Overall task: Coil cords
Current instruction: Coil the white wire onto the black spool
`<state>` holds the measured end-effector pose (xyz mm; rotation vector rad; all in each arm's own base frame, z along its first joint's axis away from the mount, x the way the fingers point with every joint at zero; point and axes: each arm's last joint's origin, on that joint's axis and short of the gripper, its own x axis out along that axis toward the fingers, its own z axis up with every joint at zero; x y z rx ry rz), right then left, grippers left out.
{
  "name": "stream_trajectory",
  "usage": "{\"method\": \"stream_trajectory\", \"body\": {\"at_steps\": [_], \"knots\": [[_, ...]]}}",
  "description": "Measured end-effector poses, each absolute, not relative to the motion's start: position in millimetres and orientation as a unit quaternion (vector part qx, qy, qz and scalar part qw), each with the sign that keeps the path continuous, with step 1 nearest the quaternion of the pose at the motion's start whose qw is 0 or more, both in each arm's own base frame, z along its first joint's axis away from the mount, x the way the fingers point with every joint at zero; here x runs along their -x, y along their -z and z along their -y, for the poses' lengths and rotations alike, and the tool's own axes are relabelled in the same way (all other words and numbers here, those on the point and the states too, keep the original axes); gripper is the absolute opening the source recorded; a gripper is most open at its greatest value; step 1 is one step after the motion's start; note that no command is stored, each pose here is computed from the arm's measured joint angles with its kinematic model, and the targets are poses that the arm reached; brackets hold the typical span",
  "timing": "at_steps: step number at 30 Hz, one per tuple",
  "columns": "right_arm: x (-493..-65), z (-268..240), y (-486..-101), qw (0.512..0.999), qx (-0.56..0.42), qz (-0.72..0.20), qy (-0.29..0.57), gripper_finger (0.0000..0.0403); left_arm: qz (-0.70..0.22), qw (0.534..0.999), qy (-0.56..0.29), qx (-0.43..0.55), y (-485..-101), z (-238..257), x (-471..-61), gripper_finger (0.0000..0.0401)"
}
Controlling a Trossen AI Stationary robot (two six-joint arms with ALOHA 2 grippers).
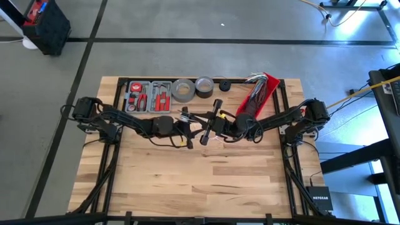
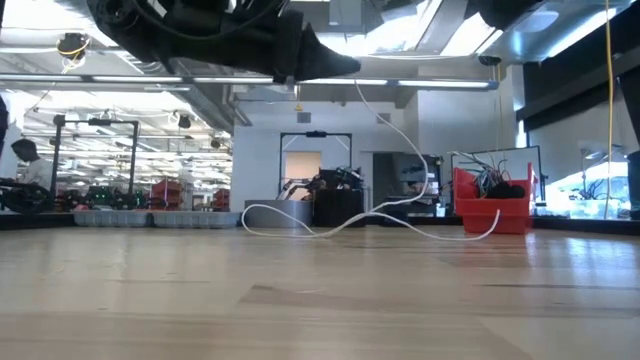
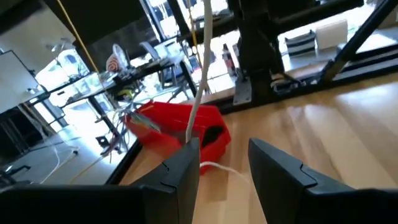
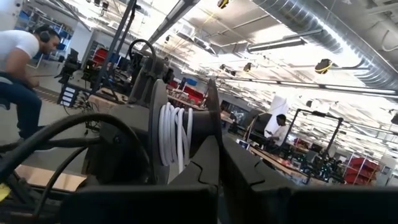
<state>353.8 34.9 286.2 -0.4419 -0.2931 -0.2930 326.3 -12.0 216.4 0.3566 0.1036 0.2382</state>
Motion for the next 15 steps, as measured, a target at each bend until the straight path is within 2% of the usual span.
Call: {"method": "stream_trajectory", "body": {"at_steps": [9, 12, 15], "knots": [[-353.7, -34.0, -285.9, 0.953, 0.219, 0.137, 0.161, 0.0005, -0.108, 0.948, -0.187, -0.233, -210.1, 7.6, -324.1, 0.0131], [-353.7, -34.0, -286.0, 0.952, 0.223, 0.138, 0.158, 0.0005, -0.098, 0.954, -0.180, -0.220, -211.1, 8.0, -324.5, 0.0131], [-353.8, -34.4, -286.0, 0.952, 0.224, 0.140, 0.153, 0.0005, -0.065, 0.971, -0.128, -0.191, -214.7, 11.3, -326.0, 0.0131]]}}
